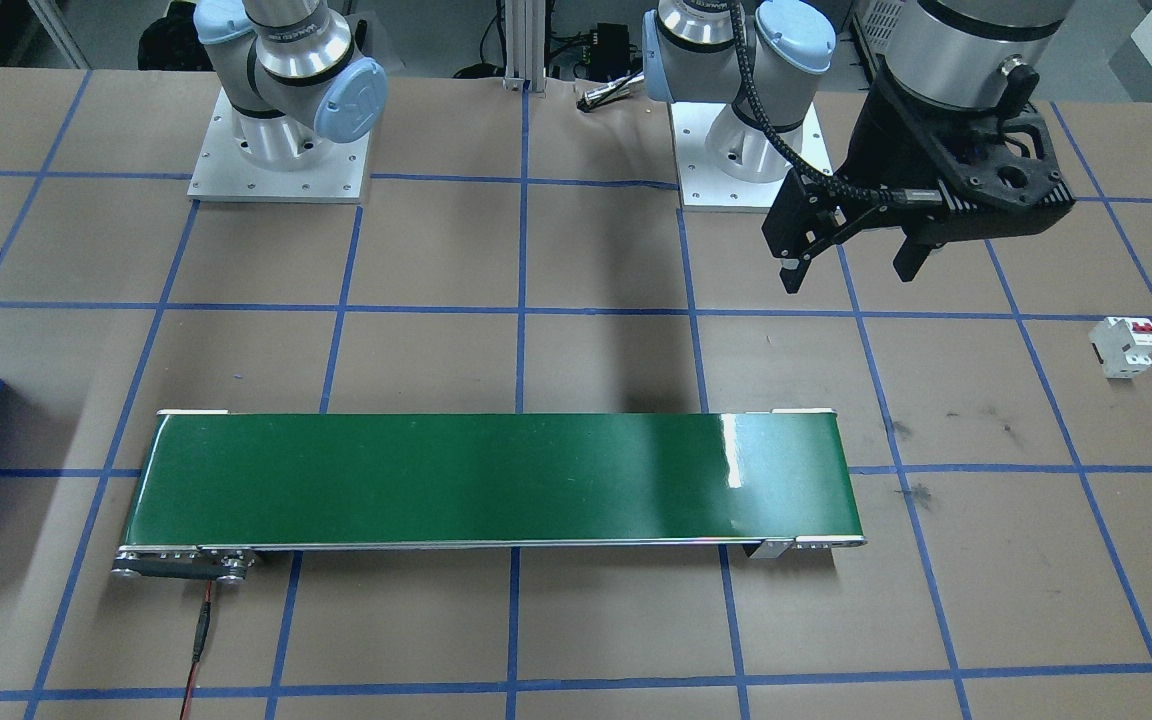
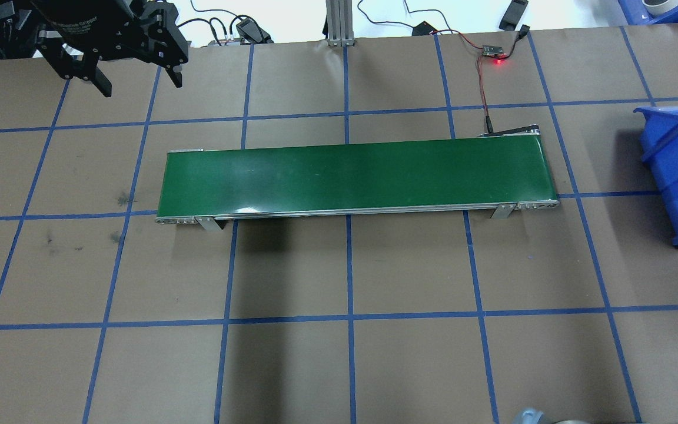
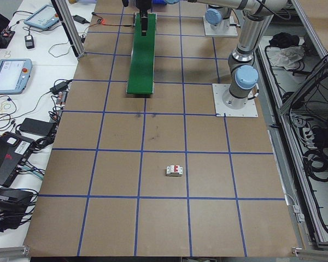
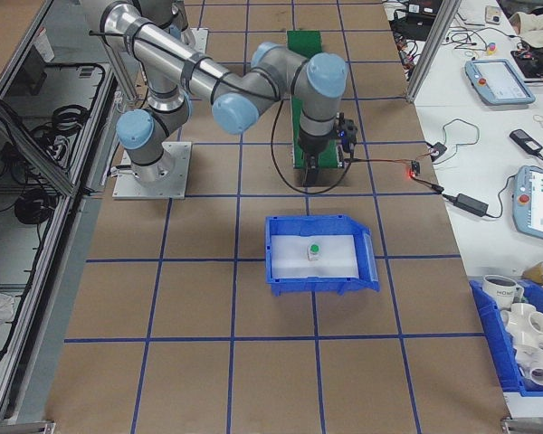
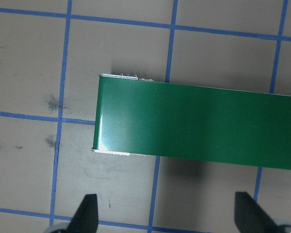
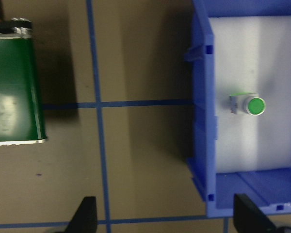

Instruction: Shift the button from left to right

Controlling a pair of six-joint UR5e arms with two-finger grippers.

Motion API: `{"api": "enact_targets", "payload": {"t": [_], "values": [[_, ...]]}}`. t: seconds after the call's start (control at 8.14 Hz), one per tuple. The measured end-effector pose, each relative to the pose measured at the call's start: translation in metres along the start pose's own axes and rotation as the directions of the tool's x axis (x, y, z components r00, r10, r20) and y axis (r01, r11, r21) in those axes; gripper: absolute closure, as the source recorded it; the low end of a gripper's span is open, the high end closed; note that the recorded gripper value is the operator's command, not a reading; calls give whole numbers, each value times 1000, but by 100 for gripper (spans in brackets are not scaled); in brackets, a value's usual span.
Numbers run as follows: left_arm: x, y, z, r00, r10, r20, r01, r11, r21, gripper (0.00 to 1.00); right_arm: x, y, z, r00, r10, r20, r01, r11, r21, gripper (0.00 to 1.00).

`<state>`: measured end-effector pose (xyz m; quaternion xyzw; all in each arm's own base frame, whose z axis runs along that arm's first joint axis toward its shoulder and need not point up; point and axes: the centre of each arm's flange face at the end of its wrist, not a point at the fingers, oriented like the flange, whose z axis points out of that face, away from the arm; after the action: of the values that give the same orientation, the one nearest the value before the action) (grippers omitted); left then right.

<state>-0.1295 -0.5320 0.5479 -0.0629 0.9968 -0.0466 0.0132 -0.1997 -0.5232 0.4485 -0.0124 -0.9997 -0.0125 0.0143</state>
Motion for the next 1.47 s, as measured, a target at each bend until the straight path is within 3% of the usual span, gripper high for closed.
{"api": "enact_targets", "payload": {"t": [0.37,0.49,0.74,0.98,1.47], "values": [[0,-1,1,1000,0,-1,0,1000,-1,0,-172,6,-55,999,47,-4,-47,997,58,0],[0,-1,1,1000,0,-1,0,1000,-1,0,-228,13,-64,999,47,21,-49,996,80,0],[0,-2,1,1000,1,-1,-1,1000,-2,0,-306,26,-69,998,41,54,-45,995,89,0],[1,-2,1,1000,3,-2,-3,1000,-1,0,-337,33,-67,998,19,62,-24,996,88,0],[1,-2,2,1000,5,-2,-5,1000,-2,0,-341,34,-66,999,0,47,-4,996,86,0]]}}
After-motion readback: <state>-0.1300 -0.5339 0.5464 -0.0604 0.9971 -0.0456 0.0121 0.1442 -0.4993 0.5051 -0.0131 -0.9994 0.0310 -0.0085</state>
